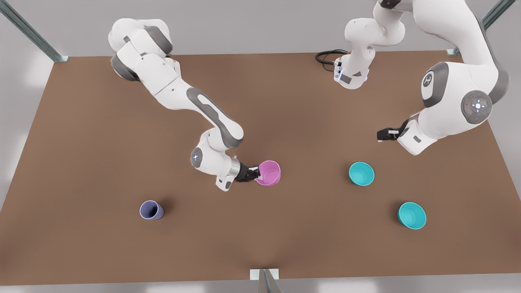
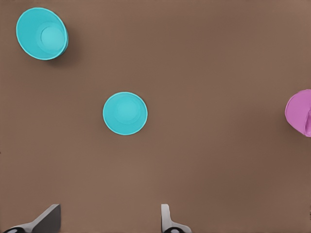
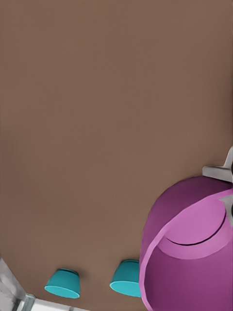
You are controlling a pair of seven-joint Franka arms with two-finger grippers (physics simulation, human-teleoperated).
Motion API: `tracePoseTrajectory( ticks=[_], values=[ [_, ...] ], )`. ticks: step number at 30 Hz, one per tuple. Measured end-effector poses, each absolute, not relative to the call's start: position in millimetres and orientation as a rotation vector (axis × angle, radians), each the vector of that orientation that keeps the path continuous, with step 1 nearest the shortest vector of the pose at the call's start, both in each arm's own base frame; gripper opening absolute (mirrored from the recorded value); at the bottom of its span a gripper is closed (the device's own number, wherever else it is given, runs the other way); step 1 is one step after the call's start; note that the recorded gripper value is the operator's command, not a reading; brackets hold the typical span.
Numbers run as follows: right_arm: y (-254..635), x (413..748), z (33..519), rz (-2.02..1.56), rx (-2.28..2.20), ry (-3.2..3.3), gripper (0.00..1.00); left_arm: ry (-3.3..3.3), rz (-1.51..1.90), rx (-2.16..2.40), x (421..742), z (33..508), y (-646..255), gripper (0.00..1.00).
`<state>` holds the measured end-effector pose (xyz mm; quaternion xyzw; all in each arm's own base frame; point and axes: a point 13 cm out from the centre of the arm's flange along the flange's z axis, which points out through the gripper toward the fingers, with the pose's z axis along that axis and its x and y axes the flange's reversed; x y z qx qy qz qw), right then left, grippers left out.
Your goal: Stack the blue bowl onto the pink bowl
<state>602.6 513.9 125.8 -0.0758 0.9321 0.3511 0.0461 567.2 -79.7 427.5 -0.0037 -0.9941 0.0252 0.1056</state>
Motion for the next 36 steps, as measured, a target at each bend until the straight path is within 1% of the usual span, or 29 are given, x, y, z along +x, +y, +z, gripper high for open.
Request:
tracePoseTrajectory(
  ticks=[2,8,11,12,13,14,18,19,20,22,24,25,27,29,30,31,32,33,34,35,36],
  values=[
    [525,605,118,1.089,-0.123,2.862,0.21,-2.927,0.081,-0.010,571,426,-81,1.00],
    [532,593,82,0.957,0.083,2.936,0.21,-2.915,0.095,-0.032,572,422,-86,1.00],
    [537,596,72,0.963,0.197,2.948,0.21,-2.914,0.106,-0.038,569,426,-88,1.00],
    [538,598,70,0.967,0.233,2.950,0.31,-2.916,0.115,-0.039,570,428,-90,1.00],
    [540,598,68,0.970,0.263,2.952,0.56,-2.918,0.122,-0.040,570,430,-91,1.00],
    [542,597,67,0.972,0.290,2.956,1.00,-2.917,0.127,-0.040,570,431,-91,1.00],
    [543,598,67,0.977,0.394,2.961,1.00,-2.909,0.133,-0.038,568,434,-89,1.00],
    [542,605,74,0.985,0.418,2.951,1.00,-2.905,0.134,-0.036,568,435,-88,1.00],
    [537,617,88,0.995,0.441,2.933,1.00,-2.900,0.134,-0.034,567,434,-87,1.00],
    [511,652,132,1.024,0.504,2.896,1.00,-2.892,0.134,-0.031,566,433,-85,1.00],
    [454,694,183,1.031,0.578,2.876,1.00,-2.877,0.142,-0.026,567,427,-84,1.00],
    [412,714,207,0.969,0.577,2.881,1.00,-2.859,0.166,-0.014,568,417,-84,1.00],
    [323,742,241,0.775,0.534,2.932,1.00,-2.826,0.198,0.034,574,396,-71,1.00],
    [190,774,286,0.563,0.537,2.958,1.00,-2.807,0.224,0.063,584,371,-65,1.00],
    [129,779,317,0.461,0.530,2.968,1.00,-2.796,0.238,0.087,591,352,-57,1.00],
    [87,773,343,0.347,0.499,2.994,1.00,-2.774,0.257,0.127,592,326,-44,1.00],
    [63,758,382,0.247,0.453,3.014,1.00,-2.752,0.270,0.157,590,295,-35,1.00],
    [48,732,430,0.160,0.411,3.025,1.00,-2.741,0.278,0.176,591,263,-30,1.00],
    [36,698,474,0.086,0.377,3.038,1.00,-2.744,0.283,0.188,595,236,-26,1.00],
    [27,659,507,0.025,0.351,3.060,1.00,-2.753,0.291,0.203,600,212,-19,1.00],
    [18,625,528,-0.021,0.333,3.085,1.00,-2.760,0.296,0.212,601,192,-12,1.00]
  ],
)
